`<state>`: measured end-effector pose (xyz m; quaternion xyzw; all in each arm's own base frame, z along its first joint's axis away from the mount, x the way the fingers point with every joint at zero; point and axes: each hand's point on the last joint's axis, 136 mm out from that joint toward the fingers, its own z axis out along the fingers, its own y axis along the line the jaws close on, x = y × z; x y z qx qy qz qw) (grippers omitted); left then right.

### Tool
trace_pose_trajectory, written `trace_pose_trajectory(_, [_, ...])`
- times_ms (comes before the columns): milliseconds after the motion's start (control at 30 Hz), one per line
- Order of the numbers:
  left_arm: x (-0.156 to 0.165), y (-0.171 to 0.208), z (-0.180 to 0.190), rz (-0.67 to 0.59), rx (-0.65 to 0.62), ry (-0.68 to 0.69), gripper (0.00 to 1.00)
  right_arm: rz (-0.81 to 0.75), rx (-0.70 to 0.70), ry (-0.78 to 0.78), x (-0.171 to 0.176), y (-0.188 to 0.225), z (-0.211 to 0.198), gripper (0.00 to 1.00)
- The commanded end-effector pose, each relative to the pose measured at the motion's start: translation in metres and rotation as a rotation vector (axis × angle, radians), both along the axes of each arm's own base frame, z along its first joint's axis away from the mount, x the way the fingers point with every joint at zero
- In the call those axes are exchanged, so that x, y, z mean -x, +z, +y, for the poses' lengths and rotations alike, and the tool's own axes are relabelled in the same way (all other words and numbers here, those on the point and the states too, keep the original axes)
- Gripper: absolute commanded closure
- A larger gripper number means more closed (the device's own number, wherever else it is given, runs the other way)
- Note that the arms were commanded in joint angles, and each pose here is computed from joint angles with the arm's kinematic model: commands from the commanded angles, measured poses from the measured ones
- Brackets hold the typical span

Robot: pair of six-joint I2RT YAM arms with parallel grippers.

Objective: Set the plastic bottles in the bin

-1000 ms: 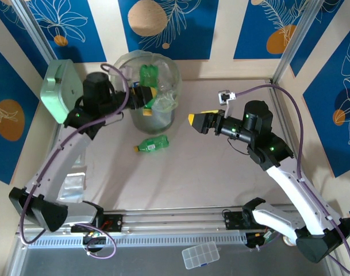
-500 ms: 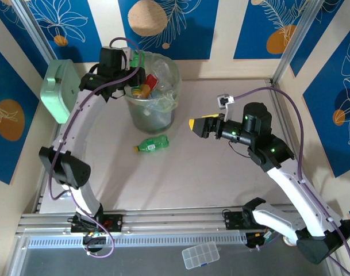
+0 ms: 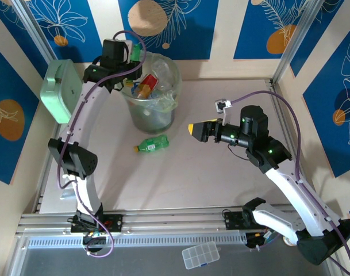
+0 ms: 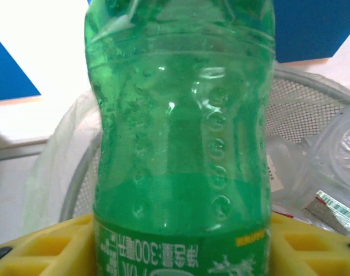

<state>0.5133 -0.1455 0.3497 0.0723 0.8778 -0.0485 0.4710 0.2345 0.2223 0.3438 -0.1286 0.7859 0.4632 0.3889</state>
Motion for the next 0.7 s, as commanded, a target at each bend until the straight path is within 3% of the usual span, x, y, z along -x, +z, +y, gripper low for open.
trace_pose_trajectory(0, [-0.005, -0.018, 0.003, 0.036, -0.064, -0.032, 0.37, -0.033, -0.003, 0.036, 0.004, 0.003, 0.005, 0.10])
trace_pose_trajectory(333, [-0.004, -0.025, -0.006, 0.062, -0.034, -0.077, 0.21, -0.033, 0.009, 0.031, 0.001, -0.002, 0.007, 0.10])
trace_pose_trajectory(500, [-0.001, -0.010, 0.001, 0.029, -0.028, -0.040, 0.15, -0.029, 0.004, 0.032, 0.000, -0.003, 0.008, 0.10])
trace_pose_trajectory(667, [0.011, 0.018, 0.011, -0.022, 0.000, 0.016, 0.16, -0.024, 0.009, 0.022, -0.001, -0.003, 0.007, 0.10])
